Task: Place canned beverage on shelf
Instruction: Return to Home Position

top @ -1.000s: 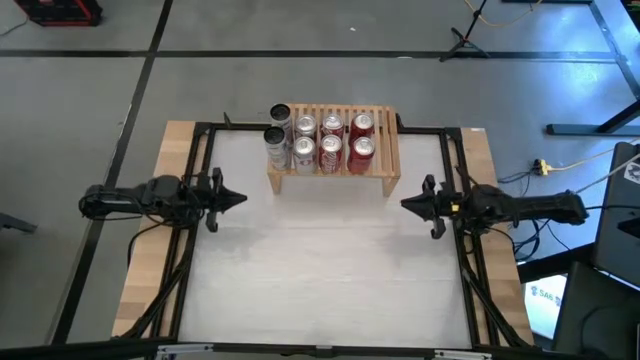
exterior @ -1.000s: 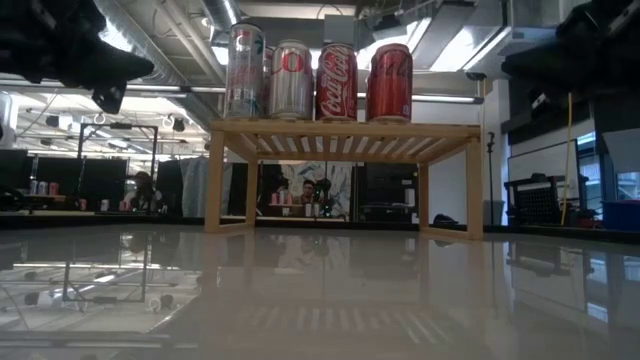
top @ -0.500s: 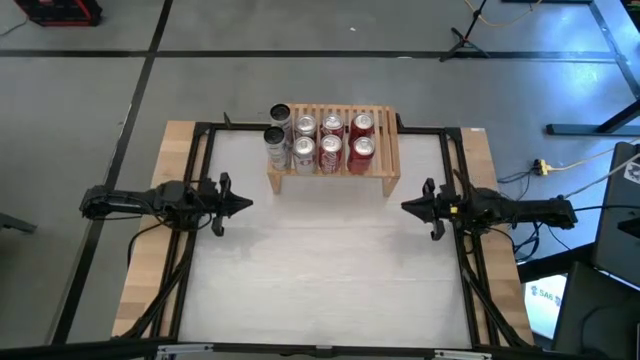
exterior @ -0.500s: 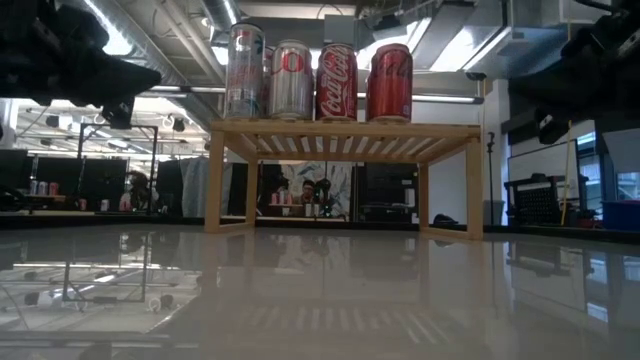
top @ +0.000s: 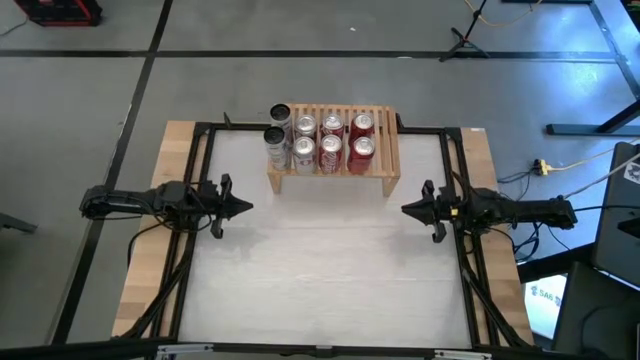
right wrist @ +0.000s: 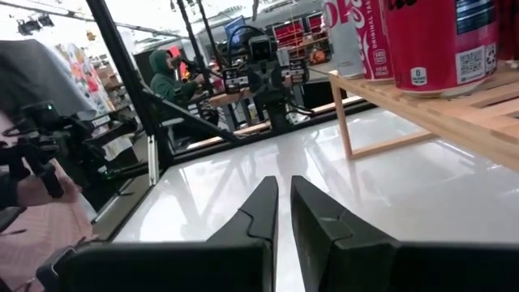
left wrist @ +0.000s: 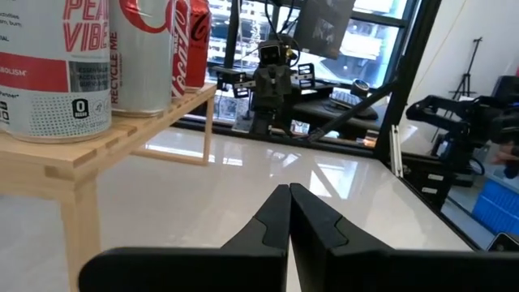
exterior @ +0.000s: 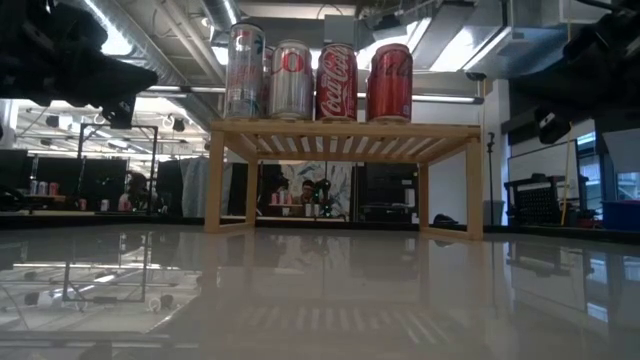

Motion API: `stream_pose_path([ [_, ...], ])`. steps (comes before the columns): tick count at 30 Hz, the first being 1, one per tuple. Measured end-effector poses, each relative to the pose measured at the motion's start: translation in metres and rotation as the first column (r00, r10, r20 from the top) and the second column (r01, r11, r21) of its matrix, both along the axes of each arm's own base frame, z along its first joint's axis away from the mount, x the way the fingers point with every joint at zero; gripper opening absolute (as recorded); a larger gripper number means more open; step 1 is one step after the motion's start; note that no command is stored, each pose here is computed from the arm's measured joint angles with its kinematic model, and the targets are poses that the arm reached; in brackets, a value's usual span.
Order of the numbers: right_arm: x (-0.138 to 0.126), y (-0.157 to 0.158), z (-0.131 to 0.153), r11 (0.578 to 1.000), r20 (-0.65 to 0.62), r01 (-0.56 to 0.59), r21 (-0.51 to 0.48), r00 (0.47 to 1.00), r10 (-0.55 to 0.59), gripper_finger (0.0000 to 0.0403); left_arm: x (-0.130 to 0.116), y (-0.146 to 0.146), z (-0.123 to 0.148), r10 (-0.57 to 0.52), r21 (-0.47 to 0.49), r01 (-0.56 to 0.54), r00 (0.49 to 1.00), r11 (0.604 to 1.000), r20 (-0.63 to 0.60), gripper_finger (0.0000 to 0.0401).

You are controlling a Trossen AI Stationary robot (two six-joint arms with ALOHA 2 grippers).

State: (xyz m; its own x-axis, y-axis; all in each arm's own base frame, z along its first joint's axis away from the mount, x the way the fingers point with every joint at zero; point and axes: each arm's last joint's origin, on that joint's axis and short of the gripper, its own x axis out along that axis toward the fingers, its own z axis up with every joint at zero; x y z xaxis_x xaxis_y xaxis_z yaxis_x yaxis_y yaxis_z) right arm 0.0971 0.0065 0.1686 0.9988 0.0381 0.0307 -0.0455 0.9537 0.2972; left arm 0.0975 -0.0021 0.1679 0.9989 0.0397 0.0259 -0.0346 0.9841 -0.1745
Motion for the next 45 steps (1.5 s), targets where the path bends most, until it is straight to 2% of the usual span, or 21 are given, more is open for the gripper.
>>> stream_pose_path([
  [16,0.0000,0.0008,-0.0008,0.993,-0.003,-0.028,-0.116,1.000,0.028,0.0026,0.0000,0.0000,0.0000,0.000,0.000,0.000,1.000,1.000,0.000,0.0000],
  [45,0.0001,0.0010,-0.0012,0.993,-0.007,-0.030,-0.117,1.000,0.029,0.0026,0.0000,0.0000,-0.0001,0.000,0.000,0.000,1.000,1.000,-0.001,0.0000],
])
